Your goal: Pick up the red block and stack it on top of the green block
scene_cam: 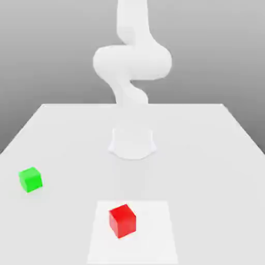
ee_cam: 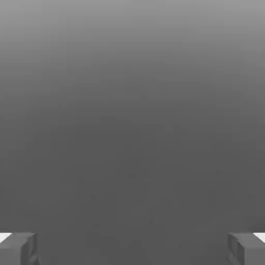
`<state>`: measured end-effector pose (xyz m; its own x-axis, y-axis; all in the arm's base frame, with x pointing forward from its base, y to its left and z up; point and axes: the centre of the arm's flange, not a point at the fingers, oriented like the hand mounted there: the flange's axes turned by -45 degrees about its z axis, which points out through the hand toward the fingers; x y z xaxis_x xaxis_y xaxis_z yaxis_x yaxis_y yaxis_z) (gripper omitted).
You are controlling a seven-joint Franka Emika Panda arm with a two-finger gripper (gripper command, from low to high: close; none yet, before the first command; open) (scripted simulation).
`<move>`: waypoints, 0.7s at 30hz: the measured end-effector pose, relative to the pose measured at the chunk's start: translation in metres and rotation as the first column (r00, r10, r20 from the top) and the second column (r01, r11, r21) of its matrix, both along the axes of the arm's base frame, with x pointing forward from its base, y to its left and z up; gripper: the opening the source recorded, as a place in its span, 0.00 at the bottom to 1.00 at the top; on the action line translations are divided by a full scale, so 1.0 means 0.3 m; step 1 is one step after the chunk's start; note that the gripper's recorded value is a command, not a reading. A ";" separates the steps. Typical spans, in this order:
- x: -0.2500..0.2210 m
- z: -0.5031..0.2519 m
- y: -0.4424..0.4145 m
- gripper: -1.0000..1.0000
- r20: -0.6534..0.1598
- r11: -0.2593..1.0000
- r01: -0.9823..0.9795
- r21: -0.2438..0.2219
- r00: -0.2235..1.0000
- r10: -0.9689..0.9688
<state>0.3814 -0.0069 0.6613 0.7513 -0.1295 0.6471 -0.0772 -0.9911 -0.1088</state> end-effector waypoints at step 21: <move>0.081 -1.498 -0.062 0.50 -0.651 0.617 0.787 -0.017 0.460 -0.604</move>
